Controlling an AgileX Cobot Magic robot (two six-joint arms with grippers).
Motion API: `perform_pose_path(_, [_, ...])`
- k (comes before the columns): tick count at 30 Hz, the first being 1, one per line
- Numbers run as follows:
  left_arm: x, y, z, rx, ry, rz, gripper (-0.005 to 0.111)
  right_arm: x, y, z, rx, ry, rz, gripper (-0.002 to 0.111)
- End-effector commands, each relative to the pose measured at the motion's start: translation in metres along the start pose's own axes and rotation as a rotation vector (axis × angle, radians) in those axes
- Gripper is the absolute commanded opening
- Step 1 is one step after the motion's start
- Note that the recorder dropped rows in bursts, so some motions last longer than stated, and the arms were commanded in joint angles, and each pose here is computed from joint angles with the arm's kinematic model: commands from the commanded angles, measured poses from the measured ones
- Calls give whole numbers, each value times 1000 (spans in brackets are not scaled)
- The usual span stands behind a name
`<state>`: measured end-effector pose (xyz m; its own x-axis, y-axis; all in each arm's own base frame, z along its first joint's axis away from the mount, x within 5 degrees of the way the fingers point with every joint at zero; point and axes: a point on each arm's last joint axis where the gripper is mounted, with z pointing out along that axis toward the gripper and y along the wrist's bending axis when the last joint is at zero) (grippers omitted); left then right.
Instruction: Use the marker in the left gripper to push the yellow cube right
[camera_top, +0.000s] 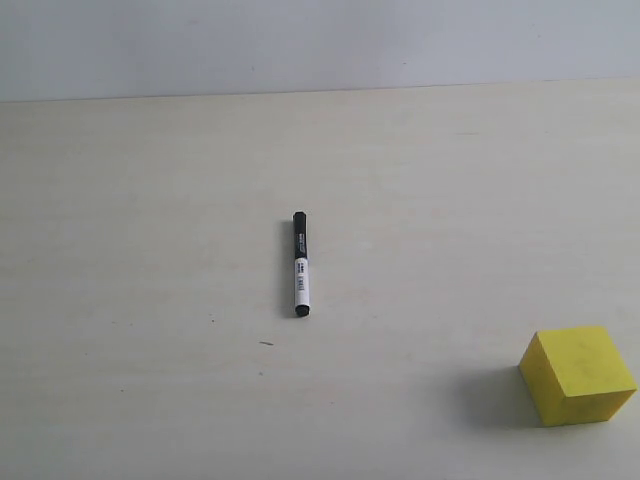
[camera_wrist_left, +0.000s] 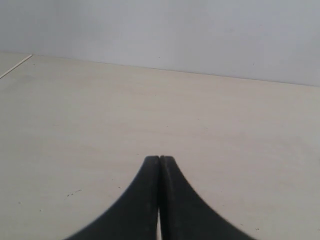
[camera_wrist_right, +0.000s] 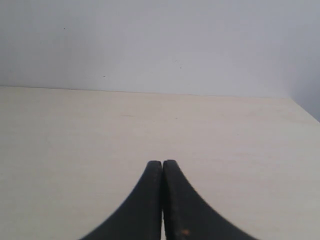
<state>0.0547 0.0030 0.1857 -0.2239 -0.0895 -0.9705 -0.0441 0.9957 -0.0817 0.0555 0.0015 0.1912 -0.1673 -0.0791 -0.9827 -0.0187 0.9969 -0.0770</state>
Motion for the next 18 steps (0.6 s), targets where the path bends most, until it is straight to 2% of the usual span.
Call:
perform_pose_path(1, [1, 0, 0, -1, -2, -2, 0, 0, -1, 0, 9, -16, -1, 0])
perform_pose_path(18, [1, 0, 0, 1, -7, 0, 0, 0, -1, 0, 9, -16, -1, 0])
